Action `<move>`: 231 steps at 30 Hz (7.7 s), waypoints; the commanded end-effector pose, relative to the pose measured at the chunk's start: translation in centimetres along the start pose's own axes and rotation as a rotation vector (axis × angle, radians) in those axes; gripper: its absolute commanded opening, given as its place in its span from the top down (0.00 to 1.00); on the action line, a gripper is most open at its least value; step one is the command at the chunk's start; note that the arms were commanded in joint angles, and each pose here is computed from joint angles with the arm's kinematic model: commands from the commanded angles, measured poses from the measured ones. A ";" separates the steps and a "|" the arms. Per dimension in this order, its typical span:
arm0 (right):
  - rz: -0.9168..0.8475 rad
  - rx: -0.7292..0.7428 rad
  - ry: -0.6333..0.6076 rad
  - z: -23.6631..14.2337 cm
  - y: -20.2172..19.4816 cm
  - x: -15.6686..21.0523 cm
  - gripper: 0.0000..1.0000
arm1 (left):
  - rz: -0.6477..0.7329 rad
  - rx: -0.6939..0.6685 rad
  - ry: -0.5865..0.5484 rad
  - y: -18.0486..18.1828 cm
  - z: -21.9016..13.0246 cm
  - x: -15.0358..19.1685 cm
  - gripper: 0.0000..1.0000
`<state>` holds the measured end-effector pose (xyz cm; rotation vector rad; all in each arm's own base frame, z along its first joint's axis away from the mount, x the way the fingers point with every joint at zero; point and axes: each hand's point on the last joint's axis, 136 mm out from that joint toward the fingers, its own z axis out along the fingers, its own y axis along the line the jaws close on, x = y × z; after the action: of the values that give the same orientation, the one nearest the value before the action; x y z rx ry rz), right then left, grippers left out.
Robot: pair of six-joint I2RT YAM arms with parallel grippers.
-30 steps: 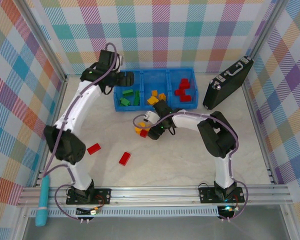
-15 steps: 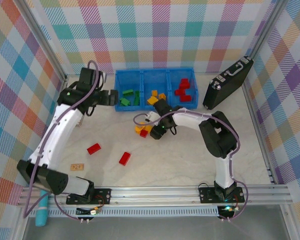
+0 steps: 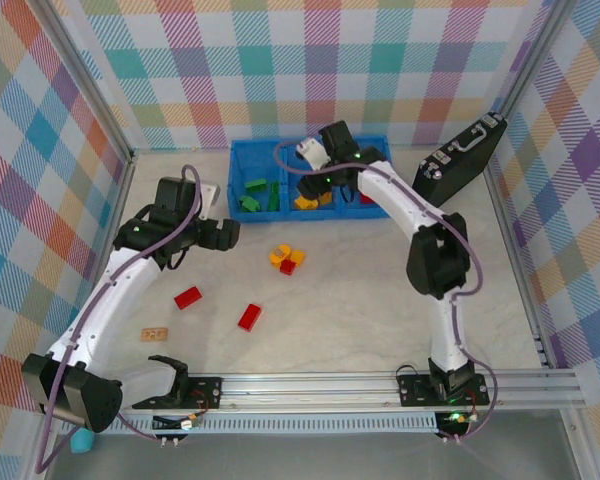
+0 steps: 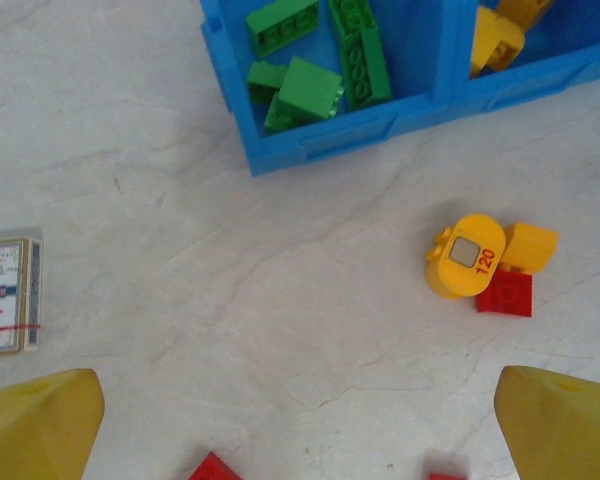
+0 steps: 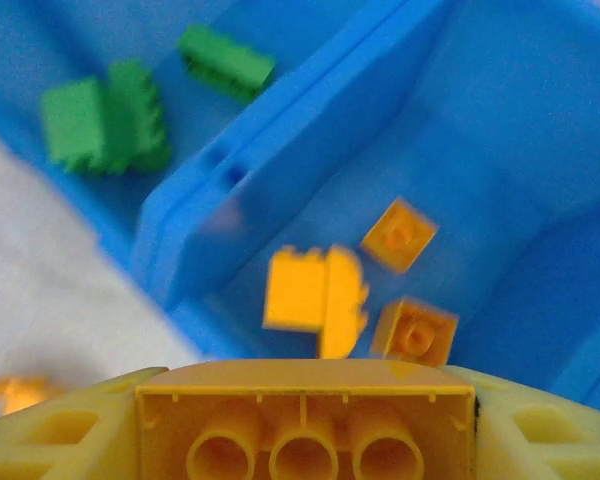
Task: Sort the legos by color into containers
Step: Place the lego in the container, then pick up the lego from the center of the table, then place the lego in the container, then pick up the lego from the center of the table, then place the lego in the container.
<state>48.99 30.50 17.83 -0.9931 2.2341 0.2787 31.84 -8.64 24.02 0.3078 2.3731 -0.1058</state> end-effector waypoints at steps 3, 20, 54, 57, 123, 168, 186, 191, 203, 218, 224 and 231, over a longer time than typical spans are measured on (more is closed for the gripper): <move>0.070 0.027 0.122 4.4 -1.2 2.0 0.41 | 0.010 0.025 -0.056 -0.3 -0.8 -1.0 0.00; 0.071 0.001 0.043 3.7 -0.1 -0.1 0.13 | 0.004 0.015 -0.073 -0.1 -1.7 -1.3 0.00; 0.014 -0.128 0.292 5.3 16.3 9.3 0.01 | -0.027 -0.021 -0.203 0.7 -6.2 -2.4 0.00; -0.008 -0.121 0.310 6.1 16.6 9.9 0.01 | -0.026 -0.024 -0.200 0.8 -6.1 -2.4 0.00; -0.121 0.206 0.063 6.6 -1.1 1.1 0.24 | -0.013 -0.023 -0.156 0.7 -4.7 -1.8 0.00; 1.226 0.168 0.337 0.2 12.9 12.4 0.12 | -0.056 0.032 -0.273 0.0 -8.3 -2.7 0.00; 1.220 0.233 0.434 4.9 13.2 15.6 0.27 | -0.039 0.035 -0.305 -0.4 -9.4 -2.8 0.00; 1.198 0.239 0.444 5.5 13.2 16.1 0.41 | -0.038 0.025 -0.297 -0.3 -9.2 -2.8 0.00; 1.057 0.238 0.407 4.7 11.4 15.8 0.74 | -0.037 0.023 -0.241 -0.3 -7.7 -2.5 0.00; 0.575 0.239 0.052 0.6 -1.6 1.5 0.71 | -0.057 0.043 -0.139 -0.8 -4.8 -1.7 0.00; 0.566 0.217 0.021 3.9 -4.5 0.4 0.71 | -0.051 0.010 -0.118 -0.2 -4.4 -1.6 0.00; 0.552 0.241 0.011 6.4 -6.6 0.5 0.60 | -0.038 0.008 -0.086 -0.3 -3.9 -2.1 0.00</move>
<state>56.78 28.13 13.96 -0.1799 2.4278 0.2443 30.68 -8.68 27.13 0.2523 2.3027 -0.1531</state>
